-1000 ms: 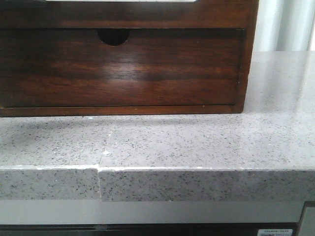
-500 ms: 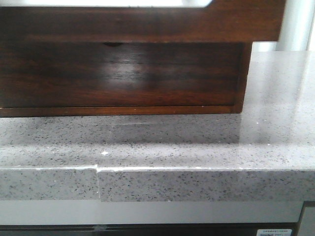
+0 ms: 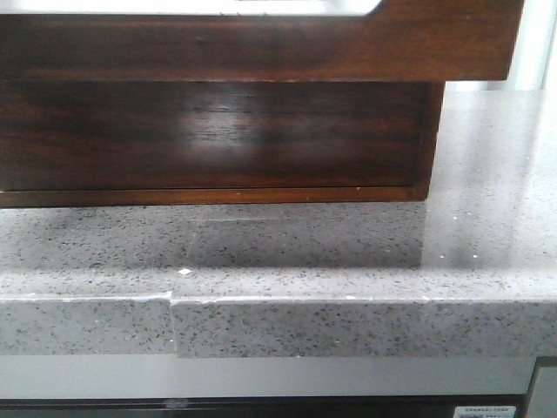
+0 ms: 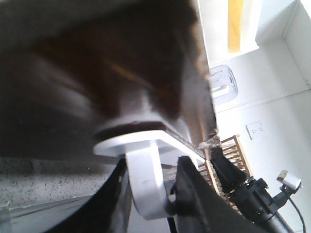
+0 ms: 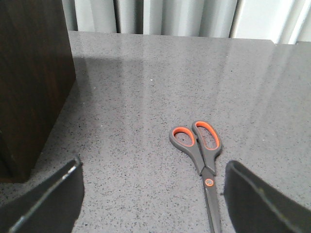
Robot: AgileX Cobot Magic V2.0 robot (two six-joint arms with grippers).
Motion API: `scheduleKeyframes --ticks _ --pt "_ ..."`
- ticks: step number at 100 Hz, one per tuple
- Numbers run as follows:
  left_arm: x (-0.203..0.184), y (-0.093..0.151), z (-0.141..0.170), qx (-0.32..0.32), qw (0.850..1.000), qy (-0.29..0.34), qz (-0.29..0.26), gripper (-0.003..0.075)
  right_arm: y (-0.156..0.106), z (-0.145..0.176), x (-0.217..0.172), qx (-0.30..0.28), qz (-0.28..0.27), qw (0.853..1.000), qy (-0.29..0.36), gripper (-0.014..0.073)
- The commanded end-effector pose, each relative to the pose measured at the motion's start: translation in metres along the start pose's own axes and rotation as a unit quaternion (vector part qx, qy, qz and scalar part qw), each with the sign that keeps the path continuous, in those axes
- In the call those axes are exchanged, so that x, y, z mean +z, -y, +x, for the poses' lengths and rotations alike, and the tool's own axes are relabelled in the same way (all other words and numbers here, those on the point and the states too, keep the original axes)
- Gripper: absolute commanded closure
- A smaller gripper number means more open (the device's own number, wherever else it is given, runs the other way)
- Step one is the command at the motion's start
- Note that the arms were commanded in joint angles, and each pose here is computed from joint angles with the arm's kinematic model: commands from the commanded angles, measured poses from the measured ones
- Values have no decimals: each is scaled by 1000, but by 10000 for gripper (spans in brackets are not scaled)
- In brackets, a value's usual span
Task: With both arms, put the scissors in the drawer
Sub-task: 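Pull the drawer open toward the robot with the left gripper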
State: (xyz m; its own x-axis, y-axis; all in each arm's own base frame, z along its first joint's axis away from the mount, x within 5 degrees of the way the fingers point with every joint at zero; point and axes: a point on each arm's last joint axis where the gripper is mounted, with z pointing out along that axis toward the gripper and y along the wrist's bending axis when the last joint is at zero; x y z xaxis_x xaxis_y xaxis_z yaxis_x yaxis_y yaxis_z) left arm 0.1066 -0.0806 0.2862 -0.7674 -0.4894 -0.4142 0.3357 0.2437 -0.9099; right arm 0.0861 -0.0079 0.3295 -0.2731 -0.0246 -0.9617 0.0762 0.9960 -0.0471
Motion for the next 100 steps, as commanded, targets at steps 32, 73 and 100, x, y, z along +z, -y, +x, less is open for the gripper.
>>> scheduleKeyframes --ticks 32,73,100 --pt "-3 29 0 83 993 -8 85 294 1 -17 -2 -7 1 999 46 61" --pt "-3 21 9 73 994 -63 42 294 1 -17 -2 -7 1 999 46 61" --pt "-5 14 19 102 988 -120 6 294 1 -17 -2 -7 1 999 46 61"
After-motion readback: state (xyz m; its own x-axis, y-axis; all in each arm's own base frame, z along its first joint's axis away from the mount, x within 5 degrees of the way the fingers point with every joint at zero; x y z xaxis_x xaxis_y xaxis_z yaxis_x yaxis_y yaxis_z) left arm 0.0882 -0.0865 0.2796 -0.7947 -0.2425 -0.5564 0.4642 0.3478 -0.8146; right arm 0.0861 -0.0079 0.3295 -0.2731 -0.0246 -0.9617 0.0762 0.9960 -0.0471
